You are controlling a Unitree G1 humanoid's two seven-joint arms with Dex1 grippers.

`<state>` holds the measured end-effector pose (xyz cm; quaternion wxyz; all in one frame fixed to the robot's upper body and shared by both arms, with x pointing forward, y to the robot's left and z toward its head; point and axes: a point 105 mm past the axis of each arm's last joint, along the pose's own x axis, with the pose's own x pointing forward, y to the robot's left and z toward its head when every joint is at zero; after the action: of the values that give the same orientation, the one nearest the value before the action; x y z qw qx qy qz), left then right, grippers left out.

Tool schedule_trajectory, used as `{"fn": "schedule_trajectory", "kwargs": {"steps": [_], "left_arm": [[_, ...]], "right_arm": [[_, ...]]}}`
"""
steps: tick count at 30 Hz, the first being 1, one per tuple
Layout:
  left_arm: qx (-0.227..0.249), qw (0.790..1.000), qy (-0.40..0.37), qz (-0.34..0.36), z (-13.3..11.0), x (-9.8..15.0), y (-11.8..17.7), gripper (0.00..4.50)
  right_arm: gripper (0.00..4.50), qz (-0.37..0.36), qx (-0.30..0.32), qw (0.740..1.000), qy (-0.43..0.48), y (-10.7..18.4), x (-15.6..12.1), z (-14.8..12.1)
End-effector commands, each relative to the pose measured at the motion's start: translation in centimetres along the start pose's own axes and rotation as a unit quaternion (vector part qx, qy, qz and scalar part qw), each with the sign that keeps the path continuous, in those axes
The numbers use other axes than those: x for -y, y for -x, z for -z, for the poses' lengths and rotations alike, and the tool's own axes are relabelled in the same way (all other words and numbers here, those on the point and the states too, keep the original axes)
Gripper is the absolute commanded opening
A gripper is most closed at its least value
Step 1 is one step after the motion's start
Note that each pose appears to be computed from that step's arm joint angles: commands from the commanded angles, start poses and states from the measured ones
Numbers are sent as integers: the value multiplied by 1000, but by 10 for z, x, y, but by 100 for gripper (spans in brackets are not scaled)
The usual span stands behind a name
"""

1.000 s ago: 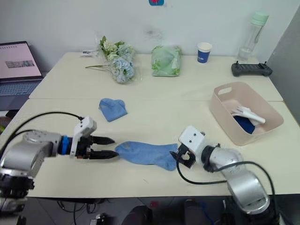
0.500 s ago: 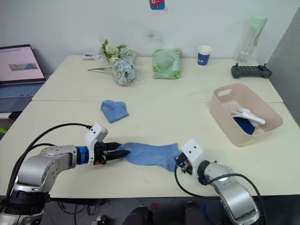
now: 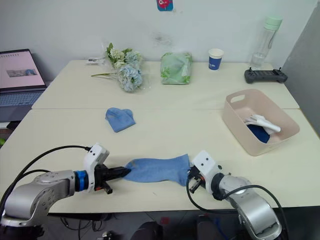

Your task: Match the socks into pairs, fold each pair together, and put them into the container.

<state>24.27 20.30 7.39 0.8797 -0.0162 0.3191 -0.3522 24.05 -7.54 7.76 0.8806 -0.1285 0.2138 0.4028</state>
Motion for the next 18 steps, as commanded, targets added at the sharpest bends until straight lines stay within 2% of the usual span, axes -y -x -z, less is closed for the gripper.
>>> {"fn": "schedule_trajectory", "kwargs": {"steps": [1, 6, 9, 12, 13, 15, 16, 17, 18], "left_arm": [[-12, 1000, 4, 4, 5, 5, 14, 3], [-21, 1000, 2, -3, 11, 4, 20, 3], [-31, 999, -14, -22, 16, -2, 15, 3], [-27, 999, -19, -9, 16, 2, 13, 3], [-24, 999, -22, -8, 16, 3, 13, 1], [-18, 999, -31, -13, 15, 1, 15, 42], [-12, 999, -35, -14, 13, 1, 17, 70], [-6, 999, -37, -15, 12, 0, 19, 86], [0, 999, -41, -16, 10, 0, 21, 117]], "right_arm": [[0, -33, 15, 999, -4, 12, -8, -11], [0, -48, -13, 999, -2, 19, -10, -3], [0, -36, -23, 999, 7, 13, -8, 1], [0, -19, -25, 999, -4, 11, -3, 1], [24, -16, -25, 1000, -4, 11, -2, 1], [68, -15, -21, 1000, 1, 11, -2, -1], [113, -15, -18, 1000, 5, 12, -2, -2], [131, -14, -15, 1000, 8, 12, -2, -4], [172, -11, -12, 1000, 11, 13, -1, -5]]}}
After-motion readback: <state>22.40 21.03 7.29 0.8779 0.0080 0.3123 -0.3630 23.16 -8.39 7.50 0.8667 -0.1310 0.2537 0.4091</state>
